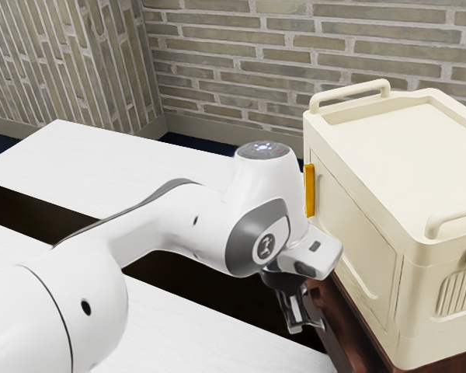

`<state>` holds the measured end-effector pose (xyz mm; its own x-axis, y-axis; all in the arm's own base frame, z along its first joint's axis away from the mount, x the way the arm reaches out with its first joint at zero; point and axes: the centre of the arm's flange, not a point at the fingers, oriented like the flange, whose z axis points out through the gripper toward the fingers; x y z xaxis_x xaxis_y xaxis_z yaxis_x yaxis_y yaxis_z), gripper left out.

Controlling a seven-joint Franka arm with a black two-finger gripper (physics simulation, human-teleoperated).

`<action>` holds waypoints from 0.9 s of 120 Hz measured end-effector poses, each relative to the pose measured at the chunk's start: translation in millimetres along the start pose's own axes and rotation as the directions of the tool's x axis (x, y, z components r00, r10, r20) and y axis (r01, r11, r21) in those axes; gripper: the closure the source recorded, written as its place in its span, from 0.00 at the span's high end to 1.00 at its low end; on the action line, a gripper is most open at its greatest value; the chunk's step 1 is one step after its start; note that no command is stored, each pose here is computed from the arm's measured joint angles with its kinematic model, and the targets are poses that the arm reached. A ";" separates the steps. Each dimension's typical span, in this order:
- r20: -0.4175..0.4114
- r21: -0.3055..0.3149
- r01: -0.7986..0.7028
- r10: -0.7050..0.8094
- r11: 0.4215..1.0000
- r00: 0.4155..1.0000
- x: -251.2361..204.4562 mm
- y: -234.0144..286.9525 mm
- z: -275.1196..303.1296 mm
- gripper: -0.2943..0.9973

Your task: Push the drawer handle with one arm to close the drawer

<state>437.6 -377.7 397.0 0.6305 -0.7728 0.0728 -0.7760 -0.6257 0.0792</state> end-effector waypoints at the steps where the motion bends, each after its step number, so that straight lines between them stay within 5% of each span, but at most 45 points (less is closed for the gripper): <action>1: -0.001 0.000 -0.001 0.001 1.000 1.000 0.5 0.4 -0.3 0.17; 108: -0.042 -0.022 -0.003 0.002 1.000 0.999 25.7 -1.5 0.3 0.16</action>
<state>455.0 -396.6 398.5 0.6288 -0.7691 0.1143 -0.7776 -0.6206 0.1012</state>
